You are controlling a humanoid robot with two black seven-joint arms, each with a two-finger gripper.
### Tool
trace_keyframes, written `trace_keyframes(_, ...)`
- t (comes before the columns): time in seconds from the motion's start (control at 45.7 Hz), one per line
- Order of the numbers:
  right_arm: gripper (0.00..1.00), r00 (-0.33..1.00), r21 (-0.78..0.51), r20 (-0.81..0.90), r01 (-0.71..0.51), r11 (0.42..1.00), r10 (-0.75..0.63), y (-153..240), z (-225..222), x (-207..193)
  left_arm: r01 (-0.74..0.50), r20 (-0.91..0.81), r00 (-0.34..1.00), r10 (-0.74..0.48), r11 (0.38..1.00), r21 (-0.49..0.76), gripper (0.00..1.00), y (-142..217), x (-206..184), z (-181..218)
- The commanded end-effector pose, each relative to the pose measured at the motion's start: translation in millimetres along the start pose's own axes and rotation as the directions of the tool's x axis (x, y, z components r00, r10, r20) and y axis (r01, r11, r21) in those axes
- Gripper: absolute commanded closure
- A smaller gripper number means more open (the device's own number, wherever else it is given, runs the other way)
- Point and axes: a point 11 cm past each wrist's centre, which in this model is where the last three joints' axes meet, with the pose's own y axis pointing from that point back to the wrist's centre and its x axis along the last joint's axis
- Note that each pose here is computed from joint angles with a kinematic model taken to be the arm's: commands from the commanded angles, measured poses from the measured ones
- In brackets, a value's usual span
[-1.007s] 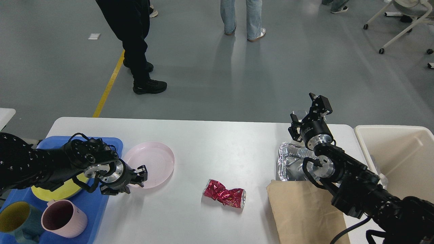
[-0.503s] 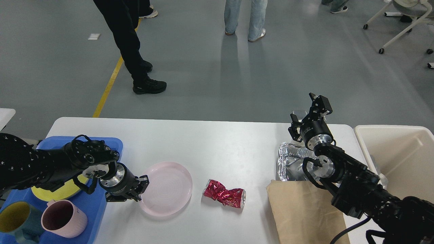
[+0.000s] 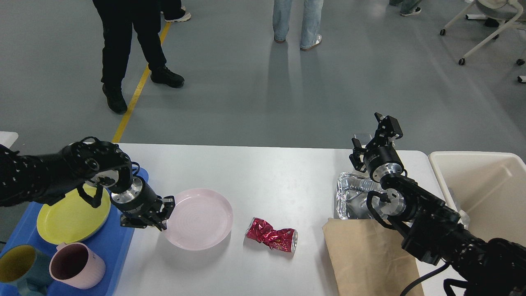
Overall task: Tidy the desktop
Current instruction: 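Lift the pink plate with the left gripper onto the yellow plate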
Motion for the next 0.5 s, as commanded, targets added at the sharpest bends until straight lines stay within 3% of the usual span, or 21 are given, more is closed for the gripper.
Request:
trace_keyframes(0.0,0.0,1.0,0.0,0.0,0.0,1.0,0.0,0.0,0.0,0.0,-0.01,0.035,0.999,0.011,1.0,-0.021,1.0,40.6,14.6,11.4)
trace_keyframes(0.175,0.0,1.0,0.0,0.0,0.0,1.0,0.0,0.0,0.0,0.0,-0.018,0.082,0.996,0.021,0.999,-0.042,1.0,95.9,26.7,22.6)
trace_keyframes(0.481,0.0,1.0,0.0,0.0,0.0,1.0,0.0,0.0,0.0,0.0,-0.248,0.04,0.965,0.258,0.956,-0.159,1.0,215.2,59.8,27.4)
